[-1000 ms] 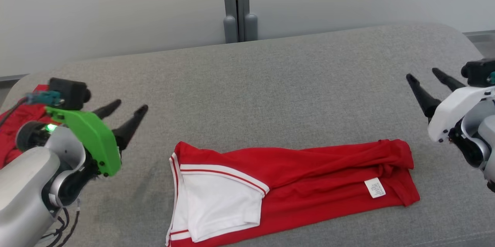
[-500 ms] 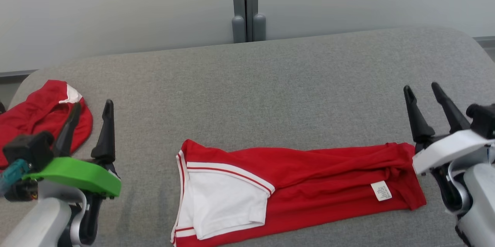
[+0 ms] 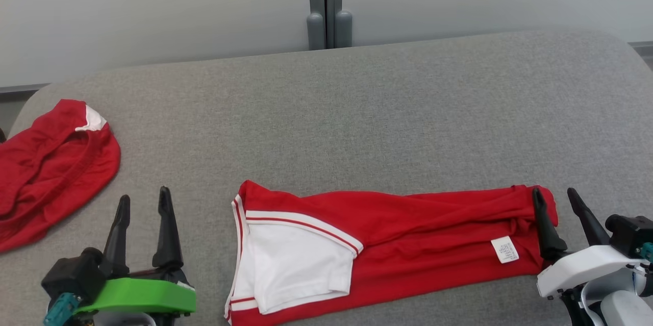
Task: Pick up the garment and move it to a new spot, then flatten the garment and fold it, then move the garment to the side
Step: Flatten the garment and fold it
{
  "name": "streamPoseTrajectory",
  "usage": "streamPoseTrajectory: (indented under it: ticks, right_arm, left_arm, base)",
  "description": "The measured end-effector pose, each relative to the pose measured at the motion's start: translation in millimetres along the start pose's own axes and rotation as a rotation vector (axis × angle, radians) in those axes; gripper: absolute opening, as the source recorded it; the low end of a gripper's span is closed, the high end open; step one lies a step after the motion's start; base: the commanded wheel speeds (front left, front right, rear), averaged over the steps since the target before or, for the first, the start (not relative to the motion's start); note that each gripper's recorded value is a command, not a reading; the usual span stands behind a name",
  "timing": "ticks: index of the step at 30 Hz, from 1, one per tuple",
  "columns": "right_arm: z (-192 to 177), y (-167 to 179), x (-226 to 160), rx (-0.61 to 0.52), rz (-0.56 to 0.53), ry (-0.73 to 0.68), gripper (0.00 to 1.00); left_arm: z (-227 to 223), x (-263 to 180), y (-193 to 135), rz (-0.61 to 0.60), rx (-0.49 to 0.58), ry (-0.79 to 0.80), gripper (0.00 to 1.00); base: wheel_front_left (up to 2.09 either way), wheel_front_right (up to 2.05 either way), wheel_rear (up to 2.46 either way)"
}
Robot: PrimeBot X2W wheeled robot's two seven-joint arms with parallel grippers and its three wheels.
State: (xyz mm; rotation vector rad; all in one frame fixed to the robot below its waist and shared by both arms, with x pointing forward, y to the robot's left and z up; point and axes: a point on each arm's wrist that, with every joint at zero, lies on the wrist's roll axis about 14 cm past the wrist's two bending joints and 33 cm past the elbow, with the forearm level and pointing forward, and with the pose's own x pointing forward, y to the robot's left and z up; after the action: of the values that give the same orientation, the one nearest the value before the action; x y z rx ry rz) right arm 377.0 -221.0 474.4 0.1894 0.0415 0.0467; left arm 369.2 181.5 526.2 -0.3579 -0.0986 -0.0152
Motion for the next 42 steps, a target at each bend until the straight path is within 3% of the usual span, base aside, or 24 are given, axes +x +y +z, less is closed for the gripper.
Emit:
streamPoseTrajectory:
  ticks: [9, 19, 39, 40, 41, 42]
  right_arm:
    - [-9.4, -10.8, 12.7, -0.018, -0.021, 0.099, 1.00]
    - [-51.9, -31.2, 23.2, 0.035, -0.091, 0.402, 1.00]
    - [-114.5, -18.2, 15.7, 0.074, -0.089, 0.859, 1.00]
    - [-115.7, -15.2, 15.8, 0.075, -0.080, 0.870, 0.96]
    - [-116.1, -11.7, 16.6, 0.077, -0.070, 0.874, 0.40]
    - [-116.0, -9.8, 17.4, 0.083, -0.066, 0.872, 0.18]
  left_arm:
    - [-14.8, -1.2, -6.6, -0.035, 0.004, 0.015, 1.00]
    - [-28.3, 0.3, -9.2, -0.050, 0.009, 0.044, 1.00]
    - [-45.7, -14.9, 14.8, 0.015, 0.007, 0.102, 1.00]
    - [-46.0, -15.4, 15.9, 0.018, 0.006, 0.103, 1.00]
    - [-45.9, -15.7, 16.8, 0.021, 0.006, 0.103, 1.00]
    - [-46.0, -15.7, 17.3, 0.023, 0.006, 0.103, 1.00]
  base:
    - [0.00, 0.00, 0.00]
    - [0.00, 0.00, 0.00]
    - [0.00, 0.00, 0.00]
    - [0.00, 0.00, 0.00]
    - [0.00, 0.00, 0.00]
    - [0.00, 0.00, 0.00]
